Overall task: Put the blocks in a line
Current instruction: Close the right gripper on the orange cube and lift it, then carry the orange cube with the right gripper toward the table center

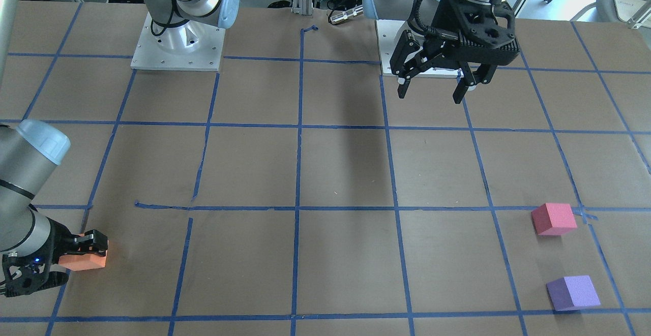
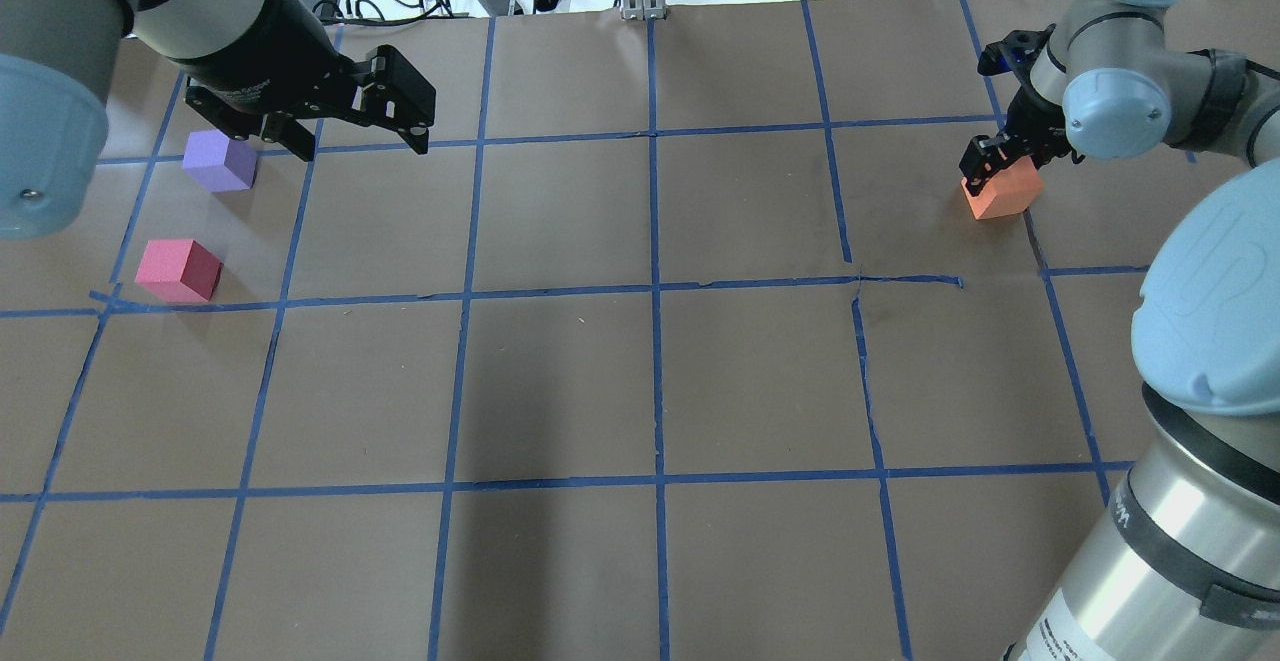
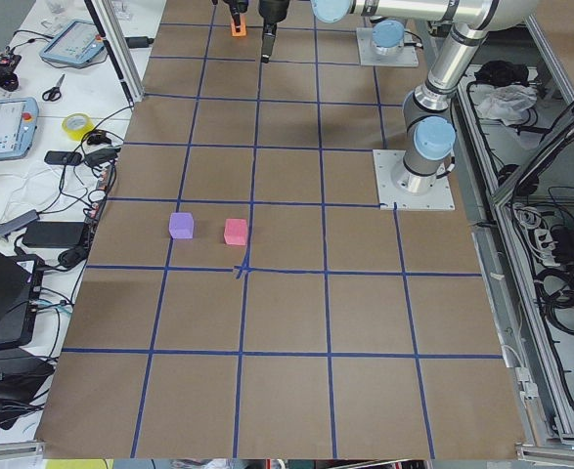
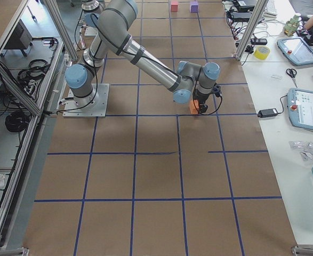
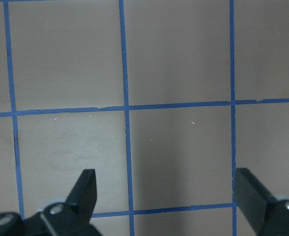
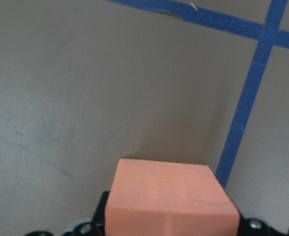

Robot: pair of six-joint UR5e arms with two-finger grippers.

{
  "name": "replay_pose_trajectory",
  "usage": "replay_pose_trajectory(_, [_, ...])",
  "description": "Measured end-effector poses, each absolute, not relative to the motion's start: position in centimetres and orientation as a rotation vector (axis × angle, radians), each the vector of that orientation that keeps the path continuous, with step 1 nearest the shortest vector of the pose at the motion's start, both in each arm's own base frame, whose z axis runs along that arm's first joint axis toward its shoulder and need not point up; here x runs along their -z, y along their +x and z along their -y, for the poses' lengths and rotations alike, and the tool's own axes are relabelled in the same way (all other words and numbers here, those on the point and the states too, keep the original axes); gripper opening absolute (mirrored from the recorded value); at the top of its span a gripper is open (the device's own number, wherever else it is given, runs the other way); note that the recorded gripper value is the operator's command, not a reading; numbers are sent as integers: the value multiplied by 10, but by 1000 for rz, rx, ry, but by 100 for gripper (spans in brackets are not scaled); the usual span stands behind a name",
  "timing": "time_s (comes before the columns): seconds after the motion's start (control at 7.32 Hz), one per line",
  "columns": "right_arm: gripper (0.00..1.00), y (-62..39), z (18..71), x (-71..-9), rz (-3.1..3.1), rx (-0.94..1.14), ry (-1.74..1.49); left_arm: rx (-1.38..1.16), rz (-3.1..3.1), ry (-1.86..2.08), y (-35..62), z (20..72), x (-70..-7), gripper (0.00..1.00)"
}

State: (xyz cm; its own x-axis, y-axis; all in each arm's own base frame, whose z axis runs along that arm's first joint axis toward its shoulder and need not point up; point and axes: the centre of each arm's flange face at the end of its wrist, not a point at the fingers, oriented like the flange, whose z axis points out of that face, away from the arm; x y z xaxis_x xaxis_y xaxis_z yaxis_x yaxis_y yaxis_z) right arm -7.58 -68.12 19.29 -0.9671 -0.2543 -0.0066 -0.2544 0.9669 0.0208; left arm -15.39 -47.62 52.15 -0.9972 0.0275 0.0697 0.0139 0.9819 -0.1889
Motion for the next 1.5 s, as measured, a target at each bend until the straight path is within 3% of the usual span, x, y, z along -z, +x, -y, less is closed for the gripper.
replay_pose_trajectory(0.68, [0,-49,680,-251,-3147,63,-333,-290,3053,-30,-154,476,-522,100])
replay_pose_trajectory(1.5, [0,189,659,-286,-3080,142,44,-297,3057,-48,-154,475,-523,100])
